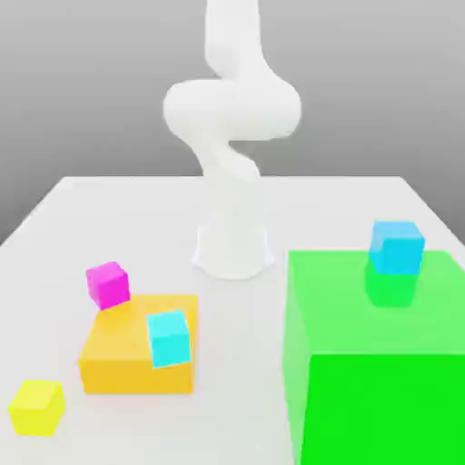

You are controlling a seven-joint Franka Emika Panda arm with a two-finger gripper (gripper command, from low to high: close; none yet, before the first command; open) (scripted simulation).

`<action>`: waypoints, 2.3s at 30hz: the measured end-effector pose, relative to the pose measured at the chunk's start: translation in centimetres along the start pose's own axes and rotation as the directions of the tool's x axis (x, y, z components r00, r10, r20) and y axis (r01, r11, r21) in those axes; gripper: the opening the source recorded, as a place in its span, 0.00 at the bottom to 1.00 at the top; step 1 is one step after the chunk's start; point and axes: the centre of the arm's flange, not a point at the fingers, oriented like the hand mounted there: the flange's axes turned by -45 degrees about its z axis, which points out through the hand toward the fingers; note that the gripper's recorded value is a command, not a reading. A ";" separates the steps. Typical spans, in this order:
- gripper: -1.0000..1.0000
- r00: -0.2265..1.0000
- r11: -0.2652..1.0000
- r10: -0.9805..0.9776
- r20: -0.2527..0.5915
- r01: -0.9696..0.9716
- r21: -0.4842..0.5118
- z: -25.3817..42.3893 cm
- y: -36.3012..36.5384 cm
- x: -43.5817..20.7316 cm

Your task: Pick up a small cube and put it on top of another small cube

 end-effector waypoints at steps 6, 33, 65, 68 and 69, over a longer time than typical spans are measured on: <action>0.50 0.950 0.946 0.290 0.118 -0.266 -0.186 11.7 4.7 -0.8; 0.00 0.073 0.066 0.997 0.018 -0.741 -0.668 45.0 26.4 -29.7; 0.00 0.004 -0.081 0.993 -0.120 -0.717 -0.693 21.1 24.7 -30.2; 0.00 -0.028 -0.096 0.993 -0.111 -0.730 -0.676 19.1 23.7 -31.5; 0.00 -0.040 -0.100 0.994 -0.105 -0.736 -0.669 18.4 23.3 -32.0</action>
